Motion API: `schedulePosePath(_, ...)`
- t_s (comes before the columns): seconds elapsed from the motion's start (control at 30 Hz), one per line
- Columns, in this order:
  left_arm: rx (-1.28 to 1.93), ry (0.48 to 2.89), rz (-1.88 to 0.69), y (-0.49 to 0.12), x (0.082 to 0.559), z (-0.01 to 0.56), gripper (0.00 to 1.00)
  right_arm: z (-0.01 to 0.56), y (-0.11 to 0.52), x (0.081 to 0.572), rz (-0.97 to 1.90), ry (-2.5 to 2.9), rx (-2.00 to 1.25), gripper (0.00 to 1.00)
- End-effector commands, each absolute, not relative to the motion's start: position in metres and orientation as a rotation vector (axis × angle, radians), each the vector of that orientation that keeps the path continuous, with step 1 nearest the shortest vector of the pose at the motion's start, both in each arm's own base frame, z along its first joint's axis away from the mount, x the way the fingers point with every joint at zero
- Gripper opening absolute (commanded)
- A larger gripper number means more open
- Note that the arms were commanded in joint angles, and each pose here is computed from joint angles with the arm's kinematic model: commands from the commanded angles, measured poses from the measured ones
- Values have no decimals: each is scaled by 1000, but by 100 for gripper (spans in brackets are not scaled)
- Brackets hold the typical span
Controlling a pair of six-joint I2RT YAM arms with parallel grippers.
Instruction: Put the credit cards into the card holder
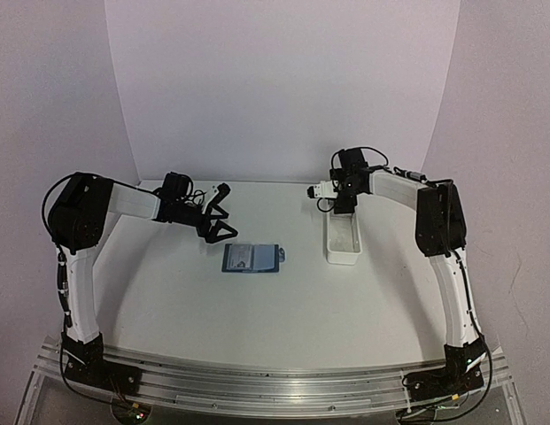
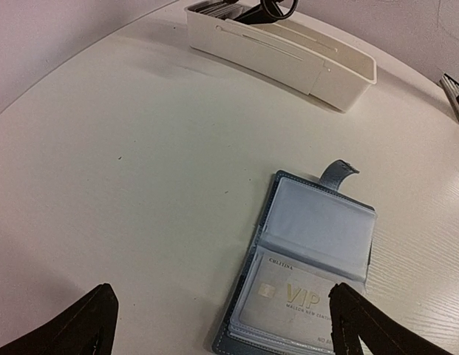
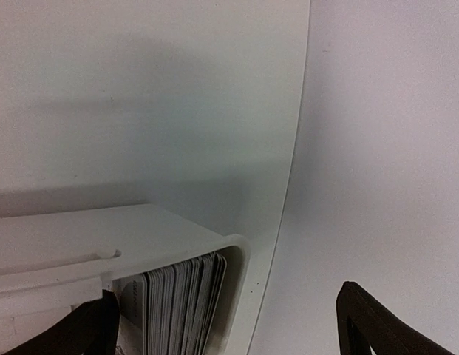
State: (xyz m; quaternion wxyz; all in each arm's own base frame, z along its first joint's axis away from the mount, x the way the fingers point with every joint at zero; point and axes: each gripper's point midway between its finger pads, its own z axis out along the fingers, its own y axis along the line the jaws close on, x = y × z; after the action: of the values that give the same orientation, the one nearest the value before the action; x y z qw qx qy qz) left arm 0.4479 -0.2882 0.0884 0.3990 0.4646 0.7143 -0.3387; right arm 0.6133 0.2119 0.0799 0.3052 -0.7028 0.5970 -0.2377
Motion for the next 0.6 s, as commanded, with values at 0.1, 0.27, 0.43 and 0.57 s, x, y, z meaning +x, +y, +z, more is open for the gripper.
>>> schedulePosePath(0.1, 1180, 1773, -817, -287, 458, 99, 99, 63, 210, 615, -638, 1583, -1885, 98)
schedulePosePath(0.27, 1184, 1773, -815, -287, 460, 98, 99, 60, 208, 615, -640, 1587, -1888, 98)
schedulePosePath(0.43, 1189, 1768, -810, -288, 460, 98, 99, 60, 206, 615, -642, 1593, -1886, 92)
schedulePosePath(0.57, 1195, 1764, -805, -287, 460, 97, 99, 65, 204, 617, -651, 1600, -1868, 82)
